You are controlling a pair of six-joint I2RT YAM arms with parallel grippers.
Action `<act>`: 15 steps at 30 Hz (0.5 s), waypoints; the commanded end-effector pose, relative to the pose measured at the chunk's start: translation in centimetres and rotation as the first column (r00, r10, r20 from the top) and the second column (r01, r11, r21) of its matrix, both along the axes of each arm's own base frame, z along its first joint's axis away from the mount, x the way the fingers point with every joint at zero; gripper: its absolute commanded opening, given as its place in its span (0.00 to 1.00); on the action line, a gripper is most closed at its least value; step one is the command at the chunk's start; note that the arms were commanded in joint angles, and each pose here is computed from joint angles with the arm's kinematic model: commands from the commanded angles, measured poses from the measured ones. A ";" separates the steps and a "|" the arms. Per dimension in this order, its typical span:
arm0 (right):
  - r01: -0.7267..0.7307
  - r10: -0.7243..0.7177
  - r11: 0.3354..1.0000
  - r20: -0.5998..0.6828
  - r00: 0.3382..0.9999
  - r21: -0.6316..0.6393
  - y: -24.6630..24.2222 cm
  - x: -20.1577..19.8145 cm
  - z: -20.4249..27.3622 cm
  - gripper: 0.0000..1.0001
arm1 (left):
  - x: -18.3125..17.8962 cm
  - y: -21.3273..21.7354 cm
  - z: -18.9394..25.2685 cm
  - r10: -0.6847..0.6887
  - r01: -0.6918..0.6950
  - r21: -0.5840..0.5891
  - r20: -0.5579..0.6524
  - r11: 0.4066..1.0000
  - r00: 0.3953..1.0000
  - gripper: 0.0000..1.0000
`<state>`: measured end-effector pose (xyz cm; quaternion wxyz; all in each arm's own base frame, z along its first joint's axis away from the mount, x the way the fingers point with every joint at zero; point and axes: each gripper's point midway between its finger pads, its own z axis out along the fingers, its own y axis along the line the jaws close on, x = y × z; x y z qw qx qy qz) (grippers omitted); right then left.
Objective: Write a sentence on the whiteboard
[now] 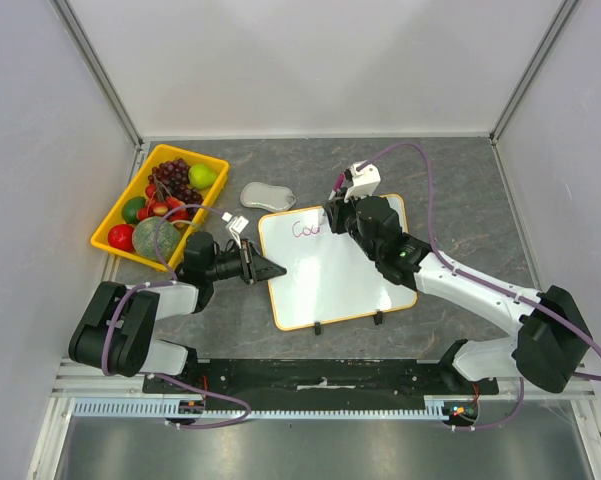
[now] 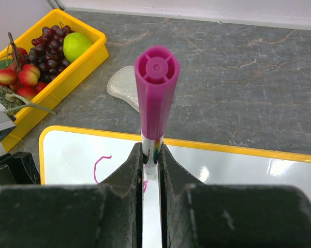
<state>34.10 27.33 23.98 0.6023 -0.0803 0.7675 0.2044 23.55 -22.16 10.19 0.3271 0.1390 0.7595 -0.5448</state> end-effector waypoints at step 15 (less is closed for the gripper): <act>-0.004 0.004 1.000 -0.023 1.000 -0.003 -0.9 -0.8 -1.6 0.00 | 0.1 -0.1 -1.0 -0.023 0.020 0.052 0.062 0.998 0.998 0.02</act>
